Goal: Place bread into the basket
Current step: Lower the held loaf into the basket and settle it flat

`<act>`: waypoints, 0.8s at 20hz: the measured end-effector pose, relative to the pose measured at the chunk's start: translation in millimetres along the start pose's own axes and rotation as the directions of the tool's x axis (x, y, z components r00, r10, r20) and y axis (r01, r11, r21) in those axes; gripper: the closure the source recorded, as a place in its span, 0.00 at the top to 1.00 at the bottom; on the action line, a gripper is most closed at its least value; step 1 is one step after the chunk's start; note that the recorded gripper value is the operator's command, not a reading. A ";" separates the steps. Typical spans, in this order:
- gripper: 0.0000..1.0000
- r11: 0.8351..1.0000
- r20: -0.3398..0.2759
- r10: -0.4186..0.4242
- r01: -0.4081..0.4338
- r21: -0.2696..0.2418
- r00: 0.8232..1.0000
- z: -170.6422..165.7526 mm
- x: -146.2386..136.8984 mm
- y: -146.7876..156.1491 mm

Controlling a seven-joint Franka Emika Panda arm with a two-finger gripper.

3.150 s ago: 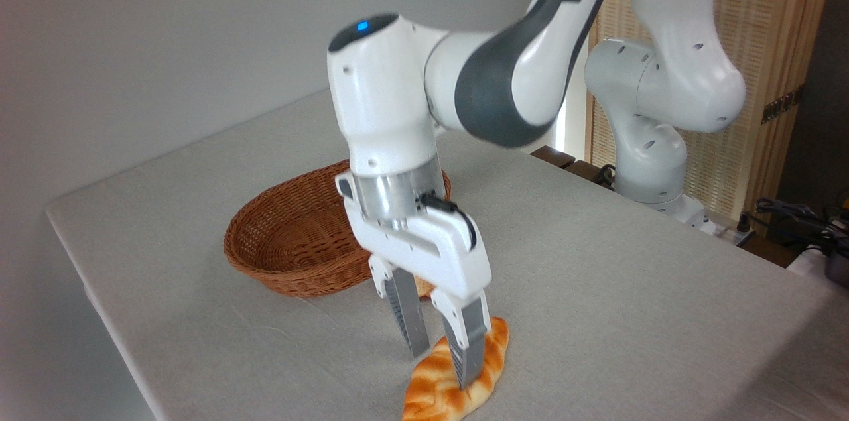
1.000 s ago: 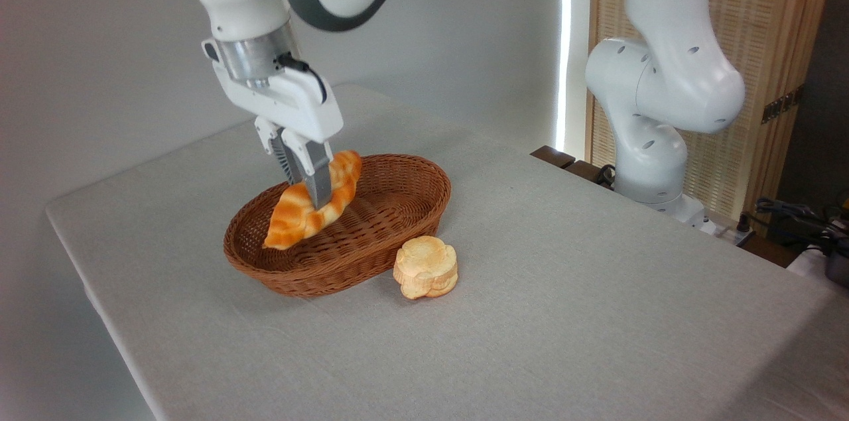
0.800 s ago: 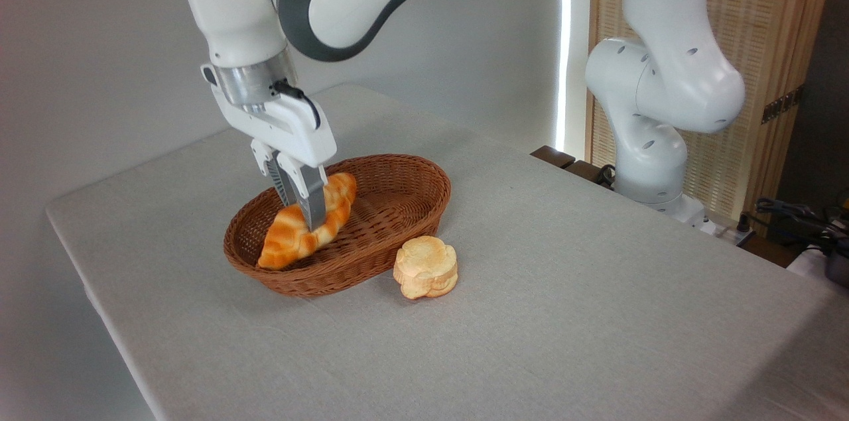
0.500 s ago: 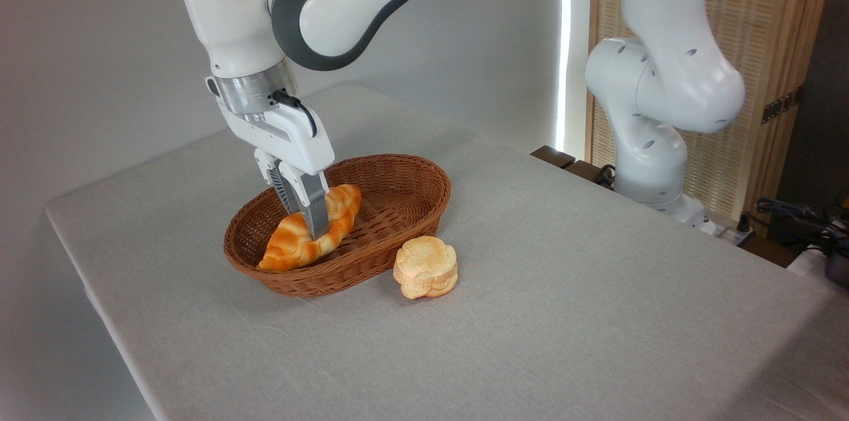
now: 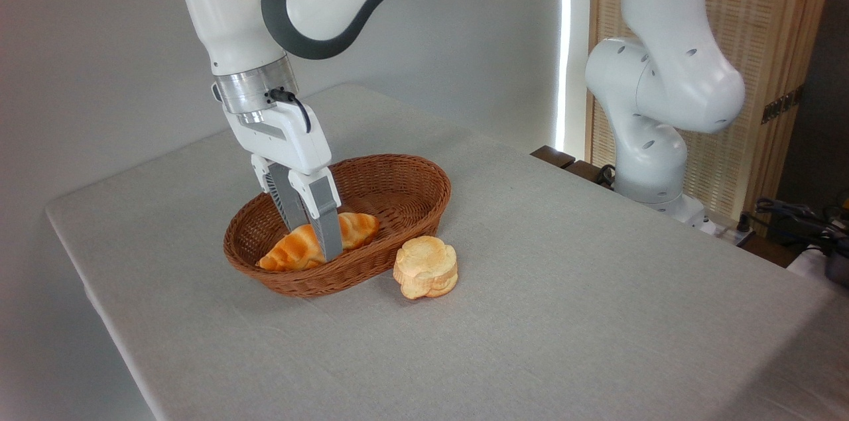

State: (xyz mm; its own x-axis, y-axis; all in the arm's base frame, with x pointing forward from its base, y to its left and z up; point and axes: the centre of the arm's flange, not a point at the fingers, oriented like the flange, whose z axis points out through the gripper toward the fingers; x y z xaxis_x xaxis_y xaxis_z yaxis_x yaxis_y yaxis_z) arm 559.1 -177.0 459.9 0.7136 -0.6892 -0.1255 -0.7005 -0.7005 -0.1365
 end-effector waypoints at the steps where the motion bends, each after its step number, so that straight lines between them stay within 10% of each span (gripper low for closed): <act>1: 1.00 1.000 0.011 0.007 -0.008 0.019 1.000 0.3 -0.9 -1.4; 16: 1.00 0.987 0.077 0.043 -0.055 0.152 0.996 -4.0 -8.4 -12.4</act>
State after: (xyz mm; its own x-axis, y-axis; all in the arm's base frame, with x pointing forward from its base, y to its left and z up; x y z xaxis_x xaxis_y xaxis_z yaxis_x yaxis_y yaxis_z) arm 561.8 -163.3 466.5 0.6809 -0.7027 -0.2063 -0.7294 -0.6254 -0.2772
